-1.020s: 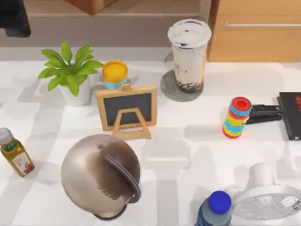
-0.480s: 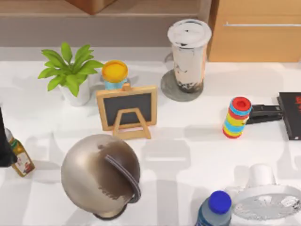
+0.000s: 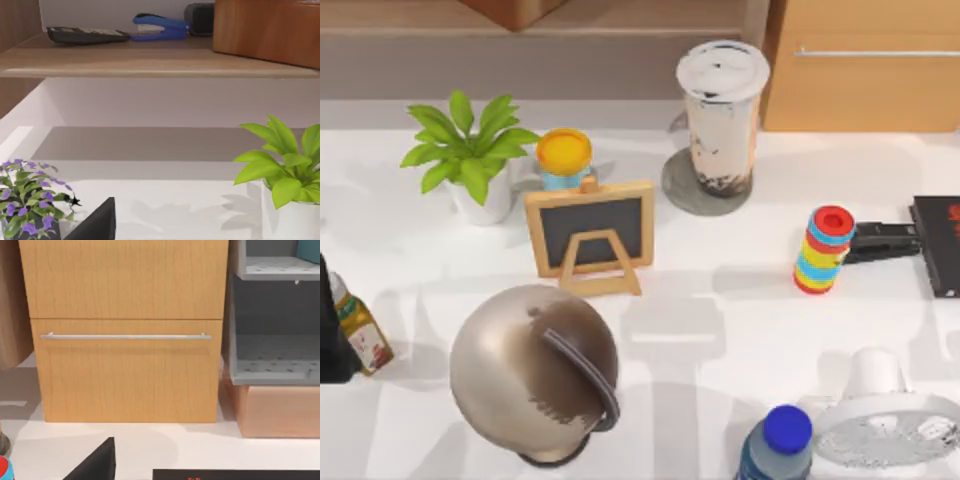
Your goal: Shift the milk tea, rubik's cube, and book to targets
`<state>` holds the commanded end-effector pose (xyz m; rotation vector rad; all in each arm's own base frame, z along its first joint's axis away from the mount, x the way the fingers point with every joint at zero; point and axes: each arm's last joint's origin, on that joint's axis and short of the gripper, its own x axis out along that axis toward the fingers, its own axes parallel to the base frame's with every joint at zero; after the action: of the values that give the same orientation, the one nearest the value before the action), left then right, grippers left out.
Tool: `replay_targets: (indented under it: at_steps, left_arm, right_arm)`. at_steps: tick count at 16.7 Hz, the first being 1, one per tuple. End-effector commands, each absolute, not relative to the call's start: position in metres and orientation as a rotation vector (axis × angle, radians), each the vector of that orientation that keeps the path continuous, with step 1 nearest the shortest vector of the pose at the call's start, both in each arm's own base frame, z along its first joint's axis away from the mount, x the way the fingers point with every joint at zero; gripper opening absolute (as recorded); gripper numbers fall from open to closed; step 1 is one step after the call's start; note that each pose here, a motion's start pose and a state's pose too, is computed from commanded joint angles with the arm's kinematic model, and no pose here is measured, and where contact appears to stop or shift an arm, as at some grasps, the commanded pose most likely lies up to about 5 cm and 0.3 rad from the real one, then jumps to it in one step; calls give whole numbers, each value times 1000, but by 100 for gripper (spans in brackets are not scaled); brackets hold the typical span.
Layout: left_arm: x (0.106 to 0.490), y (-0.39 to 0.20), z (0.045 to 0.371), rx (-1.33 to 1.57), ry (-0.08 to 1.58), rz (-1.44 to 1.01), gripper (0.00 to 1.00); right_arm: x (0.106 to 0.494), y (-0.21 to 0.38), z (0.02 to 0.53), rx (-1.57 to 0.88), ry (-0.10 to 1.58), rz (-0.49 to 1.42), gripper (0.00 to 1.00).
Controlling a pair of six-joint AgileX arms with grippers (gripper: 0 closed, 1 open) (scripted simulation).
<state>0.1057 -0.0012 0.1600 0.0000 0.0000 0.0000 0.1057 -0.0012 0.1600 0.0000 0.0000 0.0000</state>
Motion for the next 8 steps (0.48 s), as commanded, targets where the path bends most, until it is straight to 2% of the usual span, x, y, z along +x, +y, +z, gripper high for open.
replay_targets:
  at_steps: [4,8]
  left_arm:
    - [106,-1,160,0,0,0,100]
    - [106,-1,160,0,0,0,100]
  right_arm:
    - [106,-1,162,0,-2,0,100]
    - [111,-4,194,-6,-16,0,100]
